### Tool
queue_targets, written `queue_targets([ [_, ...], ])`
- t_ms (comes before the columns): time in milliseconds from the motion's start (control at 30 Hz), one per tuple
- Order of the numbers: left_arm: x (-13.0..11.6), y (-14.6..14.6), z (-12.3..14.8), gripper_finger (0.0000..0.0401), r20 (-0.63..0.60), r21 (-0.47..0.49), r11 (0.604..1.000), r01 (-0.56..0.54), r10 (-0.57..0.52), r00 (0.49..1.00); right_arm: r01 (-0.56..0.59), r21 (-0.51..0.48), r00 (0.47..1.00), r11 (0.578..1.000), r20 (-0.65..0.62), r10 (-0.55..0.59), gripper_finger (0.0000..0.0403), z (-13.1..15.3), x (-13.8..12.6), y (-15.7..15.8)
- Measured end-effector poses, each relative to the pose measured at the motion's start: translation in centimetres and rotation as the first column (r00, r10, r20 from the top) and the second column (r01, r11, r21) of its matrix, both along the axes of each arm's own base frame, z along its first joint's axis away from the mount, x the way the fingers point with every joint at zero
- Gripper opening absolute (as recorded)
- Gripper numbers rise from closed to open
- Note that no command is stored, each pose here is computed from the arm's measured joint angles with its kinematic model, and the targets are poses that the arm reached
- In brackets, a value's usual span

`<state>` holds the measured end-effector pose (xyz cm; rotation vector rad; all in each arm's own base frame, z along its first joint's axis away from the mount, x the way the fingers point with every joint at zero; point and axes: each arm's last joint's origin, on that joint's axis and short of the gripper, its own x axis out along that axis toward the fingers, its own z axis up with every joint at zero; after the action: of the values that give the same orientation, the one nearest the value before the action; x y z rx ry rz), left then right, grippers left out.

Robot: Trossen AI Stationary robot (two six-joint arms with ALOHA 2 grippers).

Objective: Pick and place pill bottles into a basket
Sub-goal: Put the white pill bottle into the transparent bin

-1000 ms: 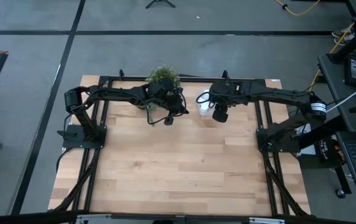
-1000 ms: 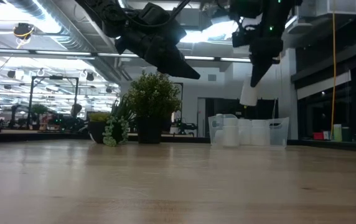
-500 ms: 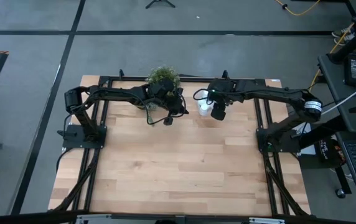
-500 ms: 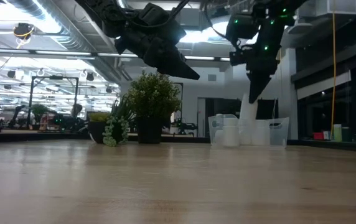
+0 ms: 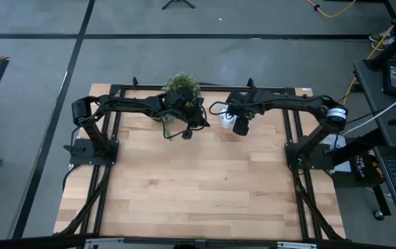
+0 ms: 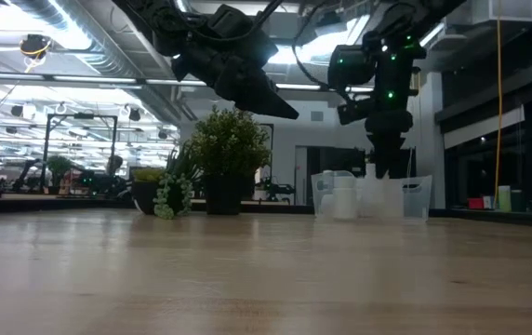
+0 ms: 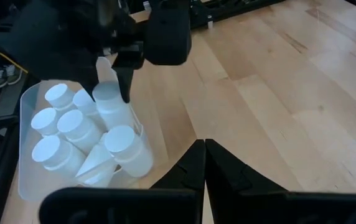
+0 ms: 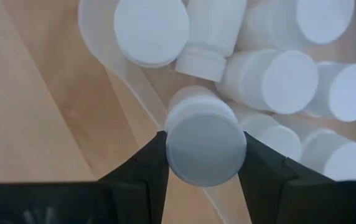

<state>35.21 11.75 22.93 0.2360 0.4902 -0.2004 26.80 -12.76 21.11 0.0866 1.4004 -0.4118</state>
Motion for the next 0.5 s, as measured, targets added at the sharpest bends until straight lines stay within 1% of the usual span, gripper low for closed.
queue_targets([
  [200, 0.00, 0.00, 0.00, 0.0002, 0.000, 0.000, 1.000, 0.000, 0.000, 1.000, -0.015, 0.005, 1.000, 1.000, -0.018, 0.015, 0.0152, -0.46, 0.16, -0.08],
  [500, 0.00, 0.00, 0.00, 0.0005, 0.000, 0.000, 1.000, 0.000, 0.000, 1.000, -0.021, 0.027, 1.000, 0.999, -0.003, 0.021, 0.0152, -0.51, 0.27, -0.05],
])
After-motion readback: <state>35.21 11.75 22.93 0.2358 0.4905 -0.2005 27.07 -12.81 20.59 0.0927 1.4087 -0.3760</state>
